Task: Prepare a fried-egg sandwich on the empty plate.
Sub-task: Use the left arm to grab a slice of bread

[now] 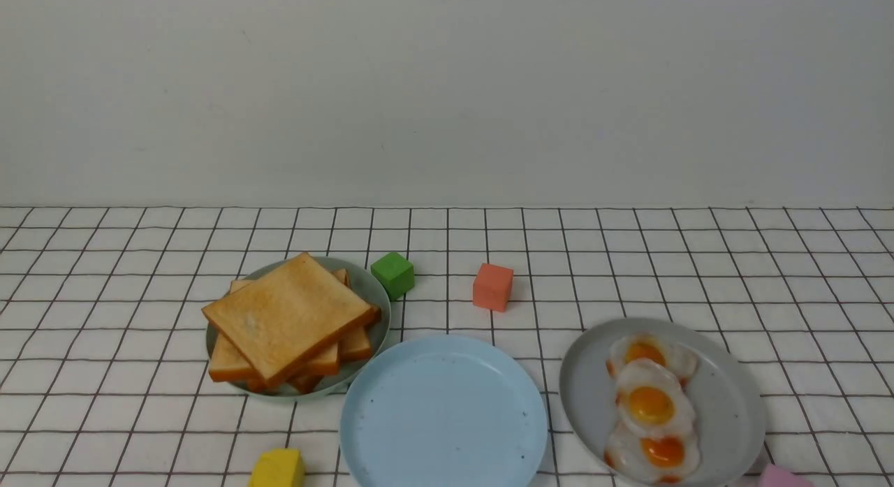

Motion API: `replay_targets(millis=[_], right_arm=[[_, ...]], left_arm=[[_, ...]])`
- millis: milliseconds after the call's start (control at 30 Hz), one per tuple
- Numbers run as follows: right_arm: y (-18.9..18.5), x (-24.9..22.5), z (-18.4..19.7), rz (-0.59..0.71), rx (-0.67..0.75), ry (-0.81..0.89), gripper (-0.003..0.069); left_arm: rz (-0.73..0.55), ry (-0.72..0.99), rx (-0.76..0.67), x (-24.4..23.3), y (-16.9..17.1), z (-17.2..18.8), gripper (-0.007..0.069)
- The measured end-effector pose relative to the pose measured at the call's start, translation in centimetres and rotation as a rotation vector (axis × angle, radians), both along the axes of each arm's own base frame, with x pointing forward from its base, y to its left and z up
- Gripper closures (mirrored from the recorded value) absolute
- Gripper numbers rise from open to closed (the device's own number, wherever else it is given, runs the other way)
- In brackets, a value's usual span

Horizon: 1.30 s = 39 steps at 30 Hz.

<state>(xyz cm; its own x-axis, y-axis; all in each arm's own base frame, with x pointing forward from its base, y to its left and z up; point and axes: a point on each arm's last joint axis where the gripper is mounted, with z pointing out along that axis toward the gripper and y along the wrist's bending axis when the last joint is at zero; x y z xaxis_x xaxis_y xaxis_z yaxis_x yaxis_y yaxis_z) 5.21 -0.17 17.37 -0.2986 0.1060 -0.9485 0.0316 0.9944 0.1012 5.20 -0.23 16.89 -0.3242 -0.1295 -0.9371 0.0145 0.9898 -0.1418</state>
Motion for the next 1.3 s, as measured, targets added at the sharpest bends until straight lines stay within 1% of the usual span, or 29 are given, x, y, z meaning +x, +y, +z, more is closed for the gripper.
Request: replay_targets(millis=[133,200,367,700,833,967,1000,1033,1067,1100,1133,1200,1233,1267,1300], right_arm=[[-0.1,0.0,0.0,-0.001,-0.018,-0.001,0.0418],[-0.1,0.0,0.0,-0.002,-0.028,-0.001,0.0418],[-0.1,0.0,0.0,-0.003,-0.044,-0.001,0.0418],[-0.2,0.0,0.0,-0.004,-0.055,-0.001,0.0418],[-0.3,0.0,0.1,-0.006,-0.098,-0.011,0.0418],[-0.1,0.3,1.0,0.019,-0.115,-0.144,0.0418],[0.0,0.4,1.1,0.021,-0.114,-0.155,0.0418],[0.2,0.4,1.9,0.038,-0.108,-0.249,0.0418],[0.2,0.5,2.2,0.042,-0.104,-0.273,0.0418],[0.4,0.4,3.0,0.059,-0.083,-0.371,0.0418],[0.6,0.4,3.6,0.071,-0.075,-0.431,0.0418],[0.8,0.2,4.6,0.094,-0.062,-0.544,0.0418],[0.8,0.2,4.6,0.094,-0.062,-0.544,0.0418],[1.0,-0.1,5.4,0.115,-0.055,-0.640,0.0418],[1.1,-0.2,5.8,0.126,-0.047,-0.686,0.0418]], left_arm=[[0.001,-0.001,0.014,0.0,0.0,0.0,0.0387],[0.005,-0.006,0.072,0.0,0.2,0.0,0.0387],[0.008,-0.012,0.132,0.0,0.4,0.1,0.0387],[0.008,-0.012,0.139,0.0,0.5,0.1,0.0387],[0.008,-0.030,0.161,0.1,0.5,0.2,0.0387],[-0.011,-0.156,0.149,0.3,0.2,1.3,0.0387],[-0.012,-0.163,0.149,0.4,0.2,1.4,0.0387],[-0.023,-0.238,0.142,0.4,0.1,2.0,0.0387],[-0.024,-0.246,0.142,0.4,0.1,2.1,0.0387],[-0.035,-0.320,0.135,0.5,-0.1,2.8,0.0387],[-0.040,-0.355,0.132,0.5,-0.2,3.1,0.0387],[-0.047,-0.405,0.128,0.4,-0.3,3.5,0.0387],[-0.047,-0.405,0.128,0.4,-0.3,3.5,0.0387],[-0.049,-0.416,0.129,0.4,-0.3,3.6,0.0387],[-0.049,-0.416,0.128,0.4,-0.3,3.6,0.0387]])
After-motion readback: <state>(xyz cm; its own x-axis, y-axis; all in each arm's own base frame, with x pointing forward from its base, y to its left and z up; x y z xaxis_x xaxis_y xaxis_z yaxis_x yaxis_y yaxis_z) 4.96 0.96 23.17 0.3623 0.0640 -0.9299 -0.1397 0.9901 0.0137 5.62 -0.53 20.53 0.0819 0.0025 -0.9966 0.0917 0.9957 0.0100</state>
